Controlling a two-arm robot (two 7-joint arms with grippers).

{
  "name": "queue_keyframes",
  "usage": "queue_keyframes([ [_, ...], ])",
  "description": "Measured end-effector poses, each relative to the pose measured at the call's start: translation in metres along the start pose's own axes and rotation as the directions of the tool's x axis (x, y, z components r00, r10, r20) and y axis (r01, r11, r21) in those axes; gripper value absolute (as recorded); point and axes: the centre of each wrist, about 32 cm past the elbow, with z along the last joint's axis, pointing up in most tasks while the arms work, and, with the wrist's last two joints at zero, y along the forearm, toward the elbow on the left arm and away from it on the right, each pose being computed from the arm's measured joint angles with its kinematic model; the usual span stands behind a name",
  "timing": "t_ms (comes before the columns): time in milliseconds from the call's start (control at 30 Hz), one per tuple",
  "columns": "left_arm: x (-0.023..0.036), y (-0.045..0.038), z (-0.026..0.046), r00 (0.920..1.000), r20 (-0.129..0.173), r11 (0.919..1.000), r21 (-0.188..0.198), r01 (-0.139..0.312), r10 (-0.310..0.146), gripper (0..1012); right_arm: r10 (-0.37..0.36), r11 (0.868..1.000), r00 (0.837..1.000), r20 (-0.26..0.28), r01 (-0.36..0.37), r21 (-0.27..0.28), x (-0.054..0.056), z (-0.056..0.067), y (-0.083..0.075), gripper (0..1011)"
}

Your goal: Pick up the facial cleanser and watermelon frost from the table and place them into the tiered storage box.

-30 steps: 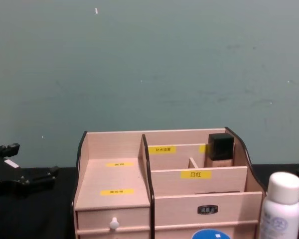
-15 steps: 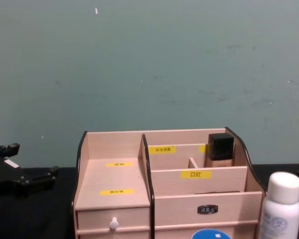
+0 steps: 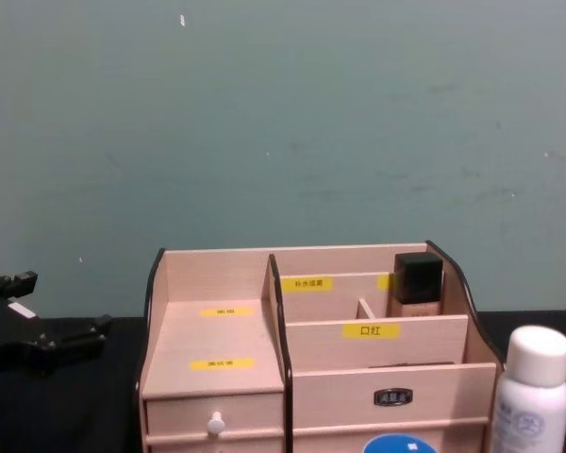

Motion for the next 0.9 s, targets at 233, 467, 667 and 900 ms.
queue_keyframes([
  [233,0.0001,0.0,0.0,1.0,0.0,1.0,0.0,0.0,0.0,1010,0.039,0.999,0.999,0.01,-0.039,0.035,0.007,0.024,-0.017,1002],
  [467,0.0,0.0,0.0,1.0,0.0,1.0,0.0,0.0,0.0,1010,0.086,0.994,0.996,0.003,-0.086,0.067,0.01,0.043,-0.037,1003],
  [667,0.0,0.0,0.0,1.0,0.0,1.0,0.0,0.0,0.0,1010,0.167,0.984,0.985,-0.038,-0.164,0.071,0.005,0.056,-0.054,1003],
  [900,0.0,0.0,0.0,1.0,0.0,1.0,0.0,0.0,0.0,1010,0.246,0.969,0.965,-0.091,-0.241,0.058,-0.001,0.061,-0.067,1002],
])
